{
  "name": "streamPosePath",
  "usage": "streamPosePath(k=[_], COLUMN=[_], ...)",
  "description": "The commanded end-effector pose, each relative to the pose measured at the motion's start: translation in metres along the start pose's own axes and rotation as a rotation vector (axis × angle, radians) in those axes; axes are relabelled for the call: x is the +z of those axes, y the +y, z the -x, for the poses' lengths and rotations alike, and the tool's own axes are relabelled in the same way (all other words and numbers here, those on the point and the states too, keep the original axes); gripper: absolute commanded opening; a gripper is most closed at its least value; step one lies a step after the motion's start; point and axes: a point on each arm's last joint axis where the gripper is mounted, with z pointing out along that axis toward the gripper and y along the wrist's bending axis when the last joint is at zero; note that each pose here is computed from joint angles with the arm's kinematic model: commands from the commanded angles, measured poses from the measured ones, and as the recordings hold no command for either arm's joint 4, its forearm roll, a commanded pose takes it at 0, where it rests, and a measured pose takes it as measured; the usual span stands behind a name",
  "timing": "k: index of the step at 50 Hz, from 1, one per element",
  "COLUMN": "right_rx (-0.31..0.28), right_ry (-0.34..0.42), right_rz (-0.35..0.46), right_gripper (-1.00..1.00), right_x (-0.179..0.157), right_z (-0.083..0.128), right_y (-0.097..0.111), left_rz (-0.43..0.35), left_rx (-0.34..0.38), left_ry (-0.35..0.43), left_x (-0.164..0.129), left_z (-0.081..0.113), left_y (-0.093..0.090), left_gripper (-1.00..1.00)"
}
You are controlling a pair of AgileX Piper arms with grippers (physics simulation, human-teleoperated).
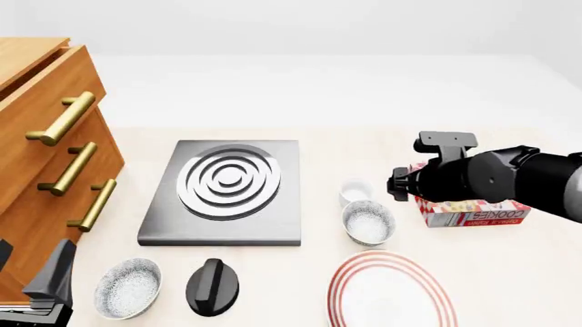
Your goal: Pick the akita bowl between the plate and the ramekin and place it on the plate.
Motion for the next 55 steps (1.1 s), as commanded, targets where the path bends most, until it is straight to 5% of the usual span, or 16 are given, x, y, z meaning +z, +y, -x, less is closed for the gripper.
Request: streamPosePath(k=[1,55], right_rx=[0.038,0.1], right_ry=[0.045,0.067], right_rz=[0.025,-0.003], right_gripper=[1.0,1.0], right_x=[0.015,0.051], right_z=[-0.015,-0.031], right_y=[0.014,0.001], left_rz=[0.0,0.0], left_rx=[0.0,0.0], left_ry=[0.0,0.0], left_x=[0.0,0.0], left_z=[0.0,0.0], left_y=[0.0,0.0], left_gripper=[1.0,1.0])
